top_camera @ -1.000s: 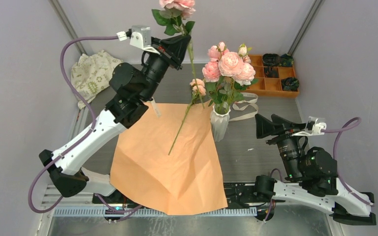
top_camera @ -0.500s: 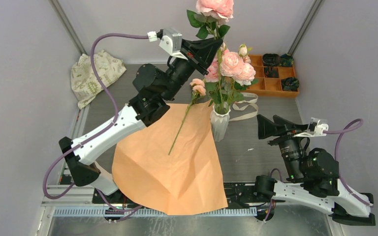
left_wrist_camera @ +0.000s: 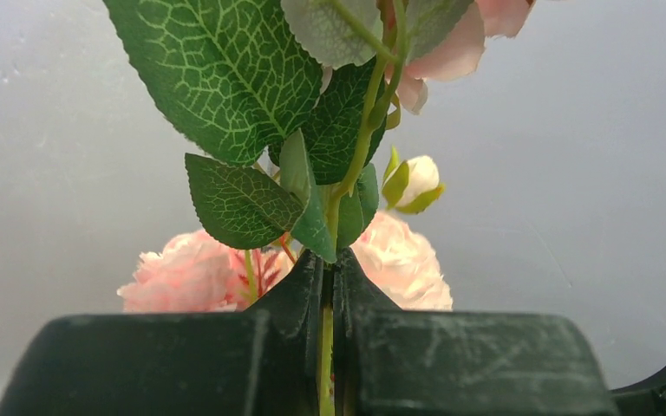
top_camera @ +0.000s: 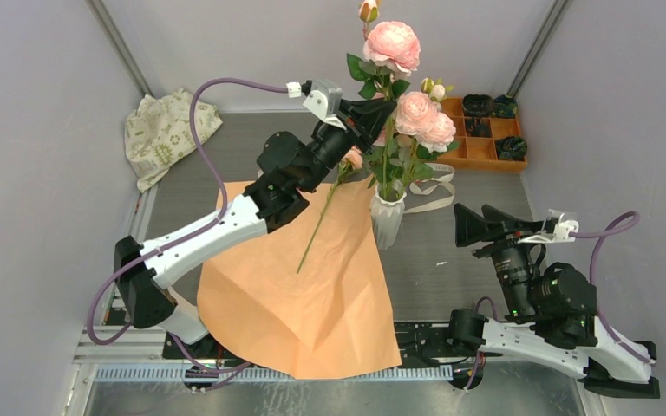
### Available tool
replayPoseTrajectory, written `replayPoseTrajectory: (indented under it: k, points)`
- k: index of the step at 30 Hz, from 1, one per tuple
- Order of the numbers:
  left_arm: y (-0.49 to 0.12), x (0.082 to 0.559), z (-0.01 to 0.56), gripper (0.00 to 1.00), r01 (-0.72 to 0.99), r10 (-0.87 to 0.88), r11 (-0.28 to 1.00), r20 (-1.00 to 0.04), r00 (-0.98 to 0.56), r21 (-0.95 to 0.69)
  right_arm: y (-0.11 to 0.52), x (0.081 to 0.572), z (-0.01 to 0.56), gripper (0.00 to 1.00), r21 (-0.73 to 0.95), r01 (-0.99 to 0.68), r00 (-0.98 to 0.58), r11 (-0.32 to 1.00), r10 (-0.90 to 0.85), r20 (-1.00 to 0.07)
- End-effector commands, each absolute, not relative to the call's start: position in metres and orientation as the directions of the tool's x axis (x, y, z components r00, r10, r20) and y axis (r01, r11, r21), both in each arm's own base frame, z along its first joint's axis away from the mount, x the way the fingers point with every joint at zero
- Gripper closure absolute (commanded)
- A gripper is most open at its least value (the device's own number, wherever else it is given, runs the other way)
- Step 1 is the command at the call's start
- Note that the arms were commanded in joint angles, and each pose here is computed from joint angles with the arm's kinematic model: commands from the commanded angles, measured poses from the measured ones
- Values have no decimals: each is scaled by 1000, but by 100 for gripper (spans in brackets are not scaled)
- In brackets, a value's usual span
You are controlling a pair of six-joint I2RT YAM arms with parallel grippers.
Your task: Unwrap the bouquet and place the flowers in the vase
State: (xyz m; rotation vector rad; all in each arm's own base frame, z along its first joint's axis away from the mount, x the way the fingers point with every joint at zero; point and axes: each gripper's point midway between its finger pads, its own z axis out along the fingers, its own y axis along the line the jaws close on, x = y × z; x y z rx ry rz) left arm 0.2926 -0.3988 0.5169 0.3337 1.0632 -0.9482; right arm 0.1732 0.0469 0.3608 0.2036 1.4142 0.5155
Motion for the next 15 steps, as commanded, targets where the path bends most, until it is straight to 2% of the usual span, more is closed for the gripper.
replayPoseTrajectory:
  k: [1, 15]
  points:
    - [-391, 285, 531, 98, 801, -565, 562, -803, 188, -208, 45, 173, 362, 25, 461, -218, 70, 860, 485, -872]
    - [-397, 283, 444, 82, 760, -502, 582, -863, 57, -288, 56, 175, 361, 25, 448, -228, 59, 864, 471, -880]
